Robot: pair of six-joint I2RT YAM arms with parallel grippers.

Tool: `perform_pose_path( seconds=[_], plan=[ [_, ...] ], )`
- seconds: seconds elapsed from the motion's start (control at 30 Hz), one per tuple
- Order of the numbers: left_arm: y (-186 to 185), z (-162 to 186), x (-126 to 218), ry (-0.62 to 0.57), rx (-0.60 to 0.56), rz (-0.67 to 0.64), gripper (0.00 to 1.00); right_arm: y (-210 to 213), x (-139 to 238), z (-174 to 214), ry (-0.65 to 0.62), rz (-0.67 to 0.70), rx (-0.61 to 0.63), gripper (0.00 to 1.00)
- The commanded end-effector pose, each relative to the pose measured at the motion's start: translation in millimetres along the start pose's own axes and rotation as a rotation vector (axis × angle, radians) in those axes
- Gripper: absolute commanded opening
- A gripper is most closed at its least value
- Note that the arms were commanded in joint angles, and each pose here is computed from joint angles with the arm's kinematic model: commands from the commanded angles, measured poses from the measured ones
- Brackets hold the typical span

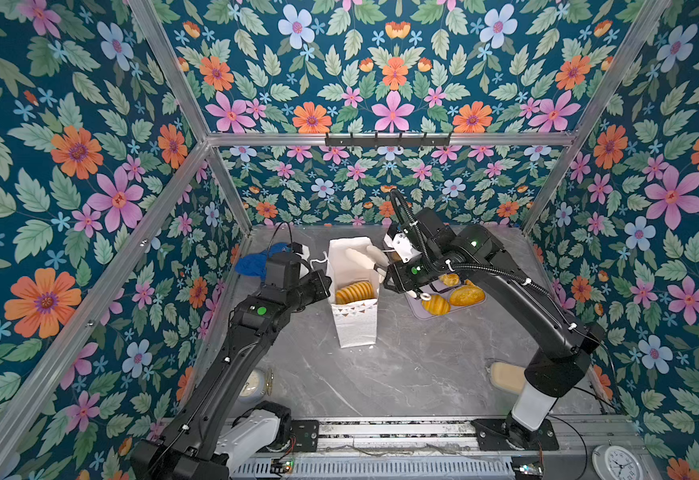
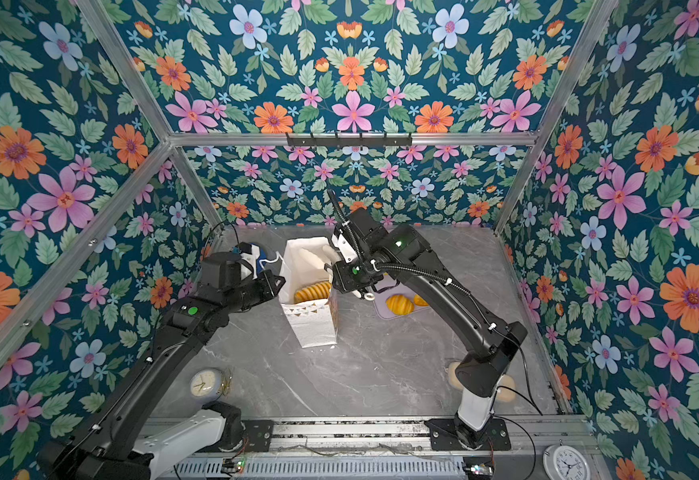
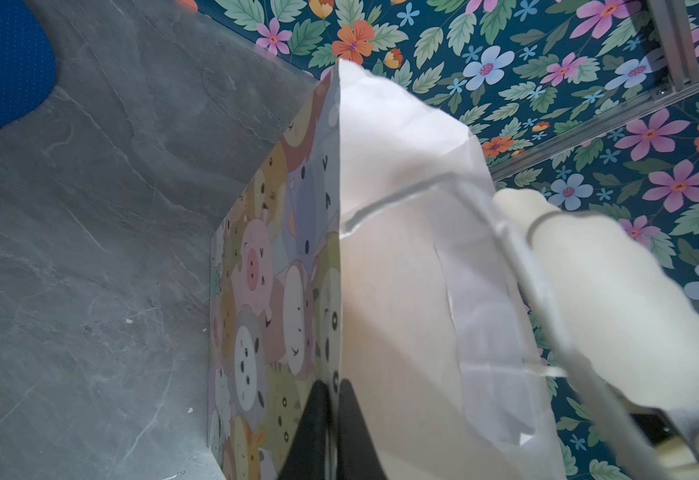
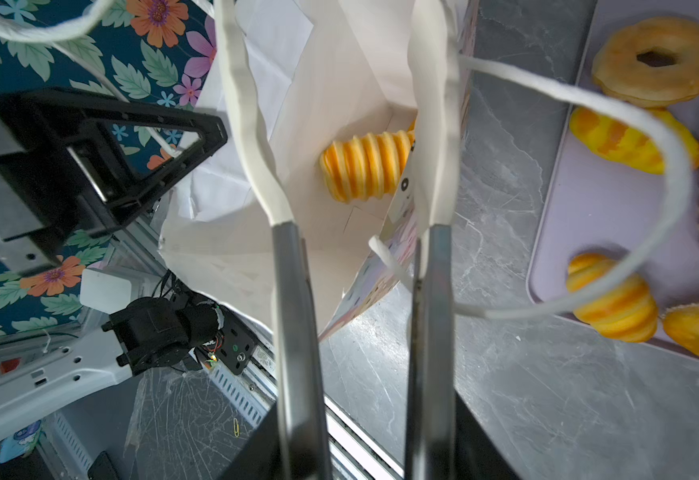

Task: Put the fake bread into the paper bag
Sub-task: 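Lower the twisted bread into the bag and open the tongs, then raise the empty tongs out of the bag and move back over the tray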

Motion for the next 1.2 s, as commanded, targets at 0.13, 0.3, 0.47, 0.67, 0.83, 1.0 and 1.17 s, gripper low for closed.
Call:
perform_pose_path(
  seconds=[0.13, 0.3, 0.47, 0.67, 0.83, 1.0, 1.17],
  plan=[
    [-1, -1, 0, -0.008, -0.007, 0.002, 0.12, 5, 16, -5, -0.056, -0.023, 0.018, 0.45],
    [-1, -1, 1, -0.009, -0.004, 0.002, 0.26, 8, 27, -10, -0.103, -0.033, 0.02, 0.44],
    [-1, -2, 1, -0.011, -0.006, 0.001, 0.34, 9, 38, -14, -0.15, -0.033, 0.023, 0.43],
    [-1, -2, 1, -0.011, -0.005, 0.001, 0.33, 3, 54, -17, -0.207, -0.001, 0.031, 0.43],
    [-2, -2, -1, -0.008, -0.005, 0.006, 0.33, -6, 75, -19, -0.266, 0.017, 0.023, 0.41],
    [-3, -2, -1, -0.008, -0.006, 0.009, 0.32, -27, 89, -21, -0.307, 0.036, -0.029, 0.4],
    [-3, -2, -1, -0.006, -0.009, 0.009, 0.32, -59, 99, -17, -0.332, 0.058, -0.107, 0.4]
  ],
)
Point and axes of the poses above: each gripper's point midway between its finger pads, its own x axis back along the fingers, its own y axis along the line the jaws close on, z = x × y, the point moved 4 cm from there along x, back along the fingers, and after that the axes turned 15 degrees about -x, right-handed, at the moved point
